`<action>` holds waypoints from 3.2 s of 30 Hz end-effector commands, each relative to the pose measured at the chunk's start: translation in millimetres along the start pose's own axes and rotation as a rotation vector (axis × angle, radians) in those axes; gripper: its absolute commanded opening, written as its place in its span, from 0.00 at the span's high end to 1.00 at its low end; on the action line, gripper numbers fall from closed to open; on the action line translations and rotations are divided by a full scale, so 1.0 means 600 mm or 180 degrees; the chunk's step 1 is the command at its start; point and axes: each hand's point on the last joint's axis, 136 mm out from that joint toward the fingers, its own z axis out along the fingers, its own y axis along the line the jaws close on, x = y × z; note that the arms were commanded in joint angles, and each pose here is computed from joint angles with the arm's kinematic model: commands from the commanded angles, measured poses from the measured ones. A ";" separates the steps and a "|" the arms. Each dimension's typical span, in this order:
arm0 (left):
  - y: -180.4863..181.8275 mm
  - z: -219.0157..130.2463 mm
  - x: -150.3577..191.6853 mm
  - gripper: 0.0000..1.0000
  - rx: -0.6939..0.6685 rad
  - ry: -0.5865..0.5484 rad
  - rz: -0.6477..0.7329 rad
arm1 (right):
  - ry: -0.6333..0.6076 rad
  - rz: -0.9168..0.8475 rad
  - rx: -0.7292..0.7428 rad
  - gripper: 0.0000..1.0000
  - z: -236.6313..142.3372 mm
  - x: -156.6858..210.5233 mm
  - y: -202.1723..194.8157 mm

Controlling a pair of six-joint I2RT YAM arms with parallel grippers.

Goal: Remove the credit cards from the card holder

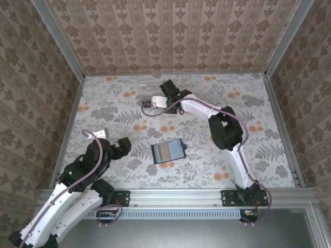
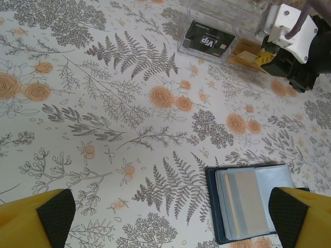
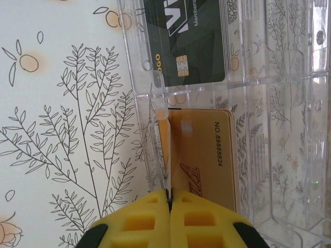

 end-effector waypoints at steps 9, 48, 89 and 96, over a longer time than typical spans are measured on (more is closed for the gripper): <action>0.000 0.003 0.001 0.00 0.0013 0.0024 0.0044 | -0.0175 -0.0182 0.0237 1.00 -0.039 -0.030 -0.039; 0.003 0.017 0.007 0.00 0.0013 0.0136 -0.0023 | -0.0047 -0.0177 0.0184 1.00 -0.010 0.007 -0.033; 0.007 0.024 0.013 0.00 -0.0014 0.0191 -0.0049 | -0.0004 -0.0090 0.0470 0.75 0.025 0.011 -0.058; 0.006 0.024 0.013 0.00 0.0001 0.0198 -0.0059 | 0.0008 0.0045 0.0561 0.70 0.027 0.014 -0.069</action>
